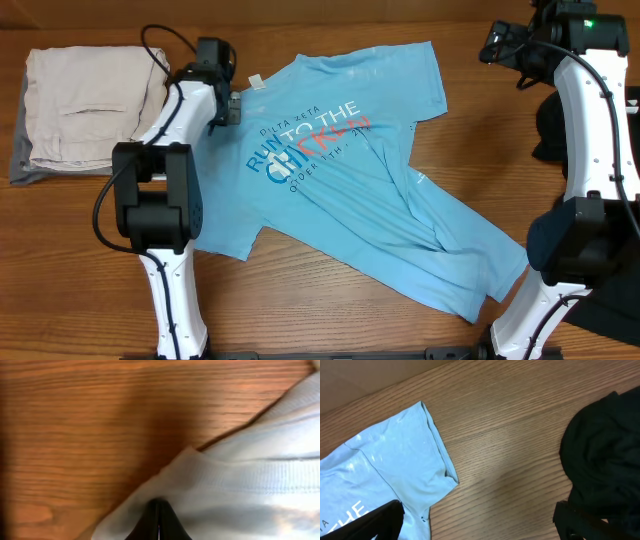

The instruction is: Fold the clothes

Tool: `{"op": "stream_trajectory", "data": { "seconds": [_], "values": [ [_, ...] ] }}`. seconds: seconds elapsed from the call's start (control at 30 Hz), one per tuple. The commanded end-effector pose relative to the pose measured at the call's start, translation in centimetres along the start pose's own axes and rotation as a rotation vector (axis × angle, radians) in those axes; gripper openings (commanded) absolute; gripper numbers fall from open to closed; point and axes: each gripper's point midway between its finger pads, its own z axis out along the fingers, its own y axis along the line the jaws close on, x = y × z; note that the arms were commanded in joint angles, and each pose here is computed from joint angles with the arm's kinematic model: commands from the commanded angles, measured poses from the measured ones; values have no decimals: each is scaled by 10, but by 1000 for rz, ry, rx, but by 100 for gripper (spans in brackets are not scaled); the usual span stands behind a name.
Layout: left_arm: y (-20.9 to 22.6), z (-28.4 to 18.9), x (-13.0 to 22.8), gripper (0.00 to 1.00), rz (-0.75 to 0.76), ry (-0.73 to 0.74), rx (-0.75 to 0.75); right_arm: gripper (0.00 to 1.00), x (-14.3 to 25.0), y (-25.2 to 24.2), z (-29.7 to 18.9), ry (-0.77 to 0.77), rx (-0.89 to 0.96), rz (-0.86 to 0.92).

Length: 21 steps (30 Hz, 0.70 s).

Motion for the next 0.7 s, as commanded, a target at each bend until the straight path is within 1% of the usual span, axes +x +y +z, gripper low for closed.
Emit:
{"op": "stream_trajectory", "data": {
  "seconds": [0.0, 0.23, 0.33, 0.4, 0.5, 0.63, 0.67],
  "values": [
    [25, 15, 27, 4, -52, 104, -21, 100, -2, 1, -2, -12, 2, 6],
    [73, 34, 75, 4, -176, 230, -49, 100, -2, 1, -2, -12, 2, 6],
    [83, 34, 79, 4, -205, 243, -45, 100, -2, 1, -2, -12, 2, 6],
    [85, 29, 72, 5, -207, 227, -46, 100, -2, 1, -2, -12, 2, 6],
    [81, 11, 47, 4, -197, 163, -38, 100, -2, 1, -2, -12, 2, 6],
    [57, -37, -6, 6, -166, 6, 14, 100, -2, 1, -2, -12, 3, 6],
    [45, -54, -23, 4, -151, -47, 45, 100, -2, 1, -2, -12, 2, 6]
  ]
}}
